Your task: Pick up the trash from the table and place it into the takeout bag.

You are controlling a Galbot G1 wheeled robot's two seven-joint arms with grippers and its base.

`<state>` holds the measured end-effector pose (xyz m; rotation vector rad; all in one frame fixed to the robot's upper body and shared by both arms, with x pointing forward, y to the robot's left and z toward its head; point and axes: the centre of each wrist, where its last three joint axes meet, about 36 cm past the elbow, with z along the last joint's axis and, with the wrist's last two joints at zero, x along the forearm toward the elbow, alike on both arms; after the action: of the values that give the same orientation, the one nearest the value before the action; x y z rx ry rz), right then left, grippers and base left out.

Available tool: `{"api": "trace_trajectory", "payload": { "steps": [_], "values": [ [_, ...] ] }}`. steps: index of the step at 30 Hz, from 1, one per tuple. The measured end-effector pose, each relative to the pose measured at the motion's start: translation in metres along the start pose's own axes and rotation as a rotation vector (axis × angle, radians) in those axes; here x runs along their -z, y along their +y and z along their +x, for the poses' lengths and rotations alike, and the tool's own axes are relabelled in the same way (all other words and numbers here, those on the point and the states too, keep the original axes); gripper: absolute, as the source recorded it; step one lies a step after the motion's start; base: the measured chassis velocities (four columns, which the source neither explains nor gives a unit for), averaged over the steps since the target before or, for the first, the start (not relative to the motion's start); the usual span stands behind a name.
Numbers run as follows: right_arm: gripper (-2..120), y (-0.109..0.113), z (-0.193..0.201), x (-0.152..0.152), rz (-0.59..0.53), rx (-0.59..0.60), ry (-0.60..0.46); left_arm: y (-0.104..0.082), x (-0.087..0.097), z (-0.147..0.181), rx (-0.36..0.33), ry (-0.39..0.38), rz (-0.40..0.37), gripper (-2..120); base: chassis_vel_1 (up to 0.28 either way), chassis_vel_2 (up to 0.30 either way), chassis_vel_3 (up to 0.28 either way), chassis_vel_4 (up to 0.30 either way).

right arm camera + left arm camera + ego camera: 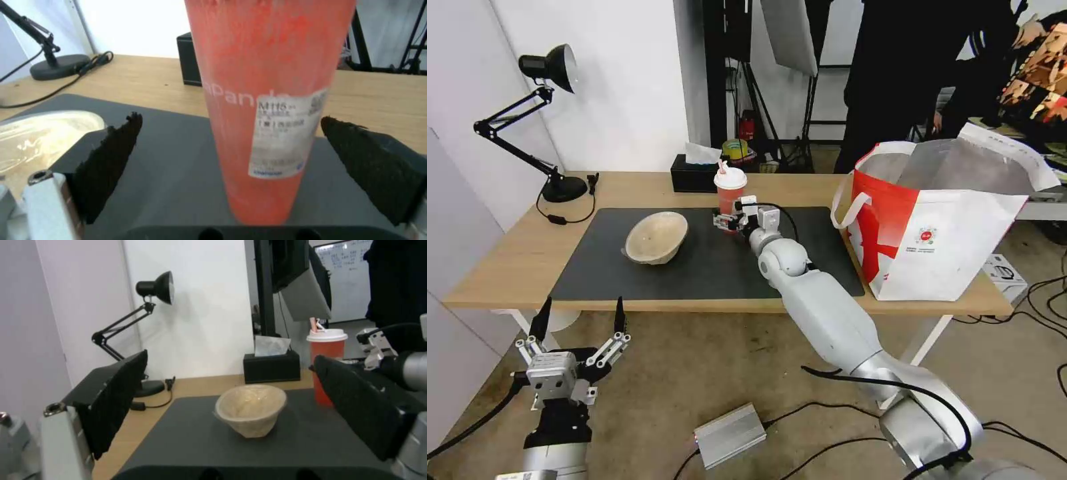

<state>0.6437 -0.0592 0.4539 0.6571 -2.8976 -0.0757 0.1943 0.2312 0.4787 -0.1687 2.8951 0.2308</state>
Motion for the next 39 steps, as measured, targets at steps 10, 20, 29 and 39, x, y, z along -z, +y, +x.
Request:
{"api": "trace_trajectory", "payload": {
  "steps": [10, 20, 29, 39],
  "values": [
    [100, -0.004, -0.014, 0.004, 0.007, -0.019, 0.000, 0.000, 0.001, 0.000, 0.001, -0.001, -0.001, 100, 0.000, 0.000, 0.000, 0.000],
    [100, -0.007, -0.022, 0.010, 0.003, -0.034, 0.001, 0.000, 0.001, 0.000, 0.002, -0.001, -0.001, 100, 0.000, 0.000, 0.000, 0.000],
    [100, -0.006, -0.028, 0.011, -0.002, -0.039, 0.002, 0.000, 0.000, 0.000, 0.001, 0.000, -0.001, 100, 0.000, 0.000, 0.000, 0.000],
    [91, -0.008, -0.031, 0.015, -0.005, -0.041, -0.003, 0.000, -0.001, 0.000, 0.001, 0.002, 0.000, 100, 0.000, 0.000, 0.000, 0.000]
  ]
}}
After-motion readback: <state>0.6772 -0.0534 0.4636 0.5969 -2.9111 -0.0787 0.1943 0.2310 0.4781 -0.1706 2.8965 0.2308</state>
